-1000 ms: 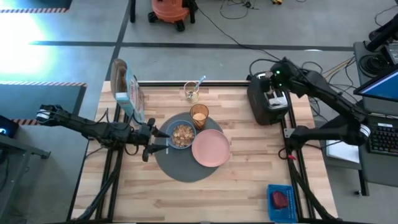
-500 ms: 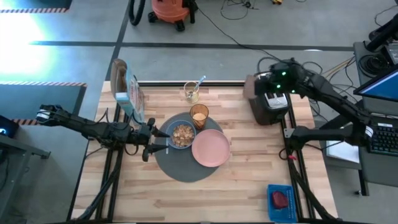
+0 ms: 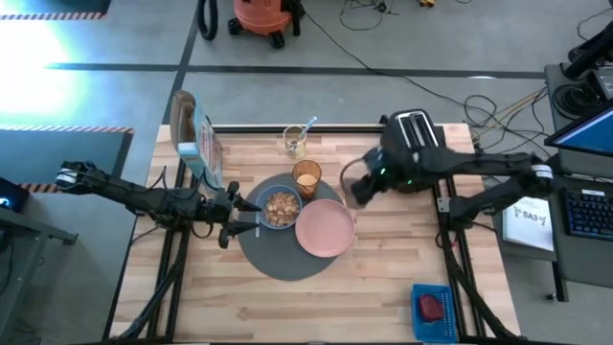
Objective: Arrange a breakfast setting
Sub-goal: Put the bread on the pink plate
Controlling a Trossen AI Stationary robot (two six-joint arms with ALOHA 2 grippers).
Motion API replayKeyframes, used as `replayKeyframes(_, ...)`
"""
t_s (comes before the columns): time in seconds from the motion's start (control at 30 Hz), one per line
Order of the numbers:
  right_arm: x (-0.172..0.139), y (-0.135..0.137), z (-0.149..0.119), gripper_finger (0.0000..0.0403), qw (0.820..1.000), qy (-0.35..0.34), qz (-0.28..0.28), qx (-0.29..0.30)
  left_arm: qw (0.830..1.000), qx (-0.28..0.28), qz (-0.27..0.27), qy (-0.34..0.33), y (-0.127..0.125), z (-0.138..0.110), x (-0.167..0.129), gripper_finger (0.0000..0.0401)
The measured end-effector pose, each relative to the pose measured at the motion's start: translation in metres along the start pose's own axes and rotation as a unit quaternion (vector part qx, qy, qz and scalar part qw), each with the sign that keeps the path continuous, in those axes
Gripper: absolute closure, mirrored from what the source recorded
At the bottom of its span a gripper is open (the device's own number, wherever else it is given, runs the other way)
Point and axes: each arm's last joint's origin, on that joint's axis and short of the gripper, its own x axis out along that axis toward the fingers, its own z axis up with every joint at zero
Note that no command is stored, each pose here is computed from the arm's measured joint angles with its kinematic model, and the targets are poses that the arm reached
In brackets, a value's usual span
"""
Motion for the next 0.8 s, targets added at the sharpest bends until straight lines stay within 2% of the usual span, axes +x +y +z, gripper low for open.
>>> replayKeyframes(0.27,0.054,0.032,-0.026,0.0394,0.998,0.006,0.059,-0.033,1.000,-0.012,-0.012,0.004,-0.001,-0.001,0.000,0.0188)
replayKeyframes(0.53,0.095,0.034,-0.040,0.0394,0.998,0.033,0.041,-0.033,0.999,-0.019,-0.029,0.012,-0.003,-0.002,0.000,0.0188)
replayKeyframes(0.8,0.121,0.041,-0.046,0.0391,0.992,0.059,0.093,-0.055,0.999,-0.017,-0.033,0.017,-0.003,-0.003,0.001,0.0188)
